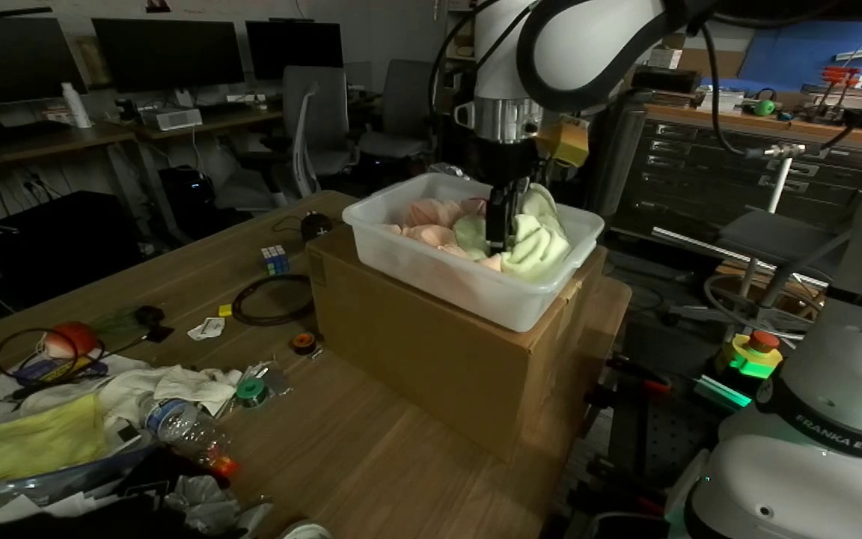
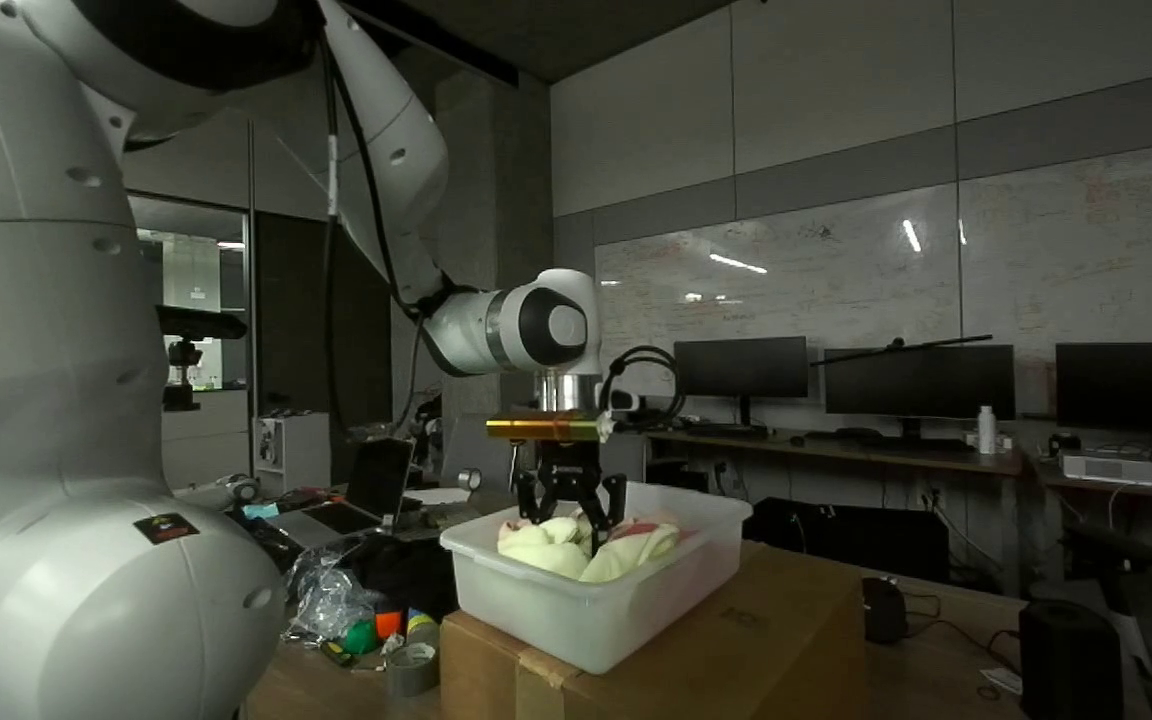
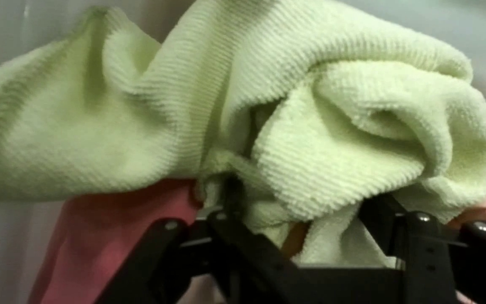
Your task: Remove the yellow towel and peach t-shirt from the white storage bin and place them on the table
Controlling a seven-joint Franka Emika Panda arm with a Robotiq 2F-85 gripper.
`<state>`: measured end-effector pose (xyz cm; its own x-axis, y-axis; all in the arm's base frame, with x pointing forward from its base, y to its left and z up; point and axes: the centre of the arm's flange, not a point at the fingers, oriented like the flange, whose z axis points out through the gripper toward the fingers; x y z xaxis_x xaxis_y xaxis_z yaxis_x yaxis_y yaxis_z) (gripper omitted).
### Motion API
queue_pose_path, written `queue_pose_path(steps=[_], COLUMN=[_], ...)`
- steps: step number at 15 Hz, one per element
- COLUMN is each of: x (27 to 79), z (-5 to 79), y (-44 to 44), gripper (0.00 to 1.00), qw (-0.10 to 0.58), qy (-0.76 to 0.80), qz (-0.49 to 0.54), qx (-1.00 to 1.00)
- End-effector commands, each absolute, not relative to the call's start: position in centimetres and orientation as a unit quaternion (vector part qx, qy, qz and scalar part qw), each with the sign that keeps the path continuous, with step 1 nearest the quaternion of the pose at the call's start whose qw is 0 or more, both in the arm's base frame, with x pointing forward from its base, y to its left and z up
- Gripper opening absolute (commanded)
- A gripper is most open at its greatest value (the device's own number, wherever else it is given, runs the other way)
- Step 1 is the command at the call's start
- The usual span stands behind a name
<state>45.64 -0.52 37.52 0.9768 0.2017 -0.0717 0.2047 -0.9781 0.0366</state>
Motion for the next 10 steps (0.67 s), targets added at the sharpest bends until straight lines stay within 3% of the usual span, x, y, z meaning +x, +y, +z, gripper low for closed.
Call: queue_pose_path(steps=[1, 5, 8, 10], x=[46.9, 46.7, 46.3, 46.0], z=[38.0, 38.5, 39.5, 40.7], y=[-1.0, -1.0, -1.1, -1.3], gripper=[0.42, 0.13, 0.04, 0.06], qw=[0.029, 0.030, 0.040, 0.049], qy=[0.090, 0.087, 0.082, 0.074], qz=[-0.013, -0.003, 0.012, 0.031], qx=[0.995, 0.996, 0.996, 0.996])
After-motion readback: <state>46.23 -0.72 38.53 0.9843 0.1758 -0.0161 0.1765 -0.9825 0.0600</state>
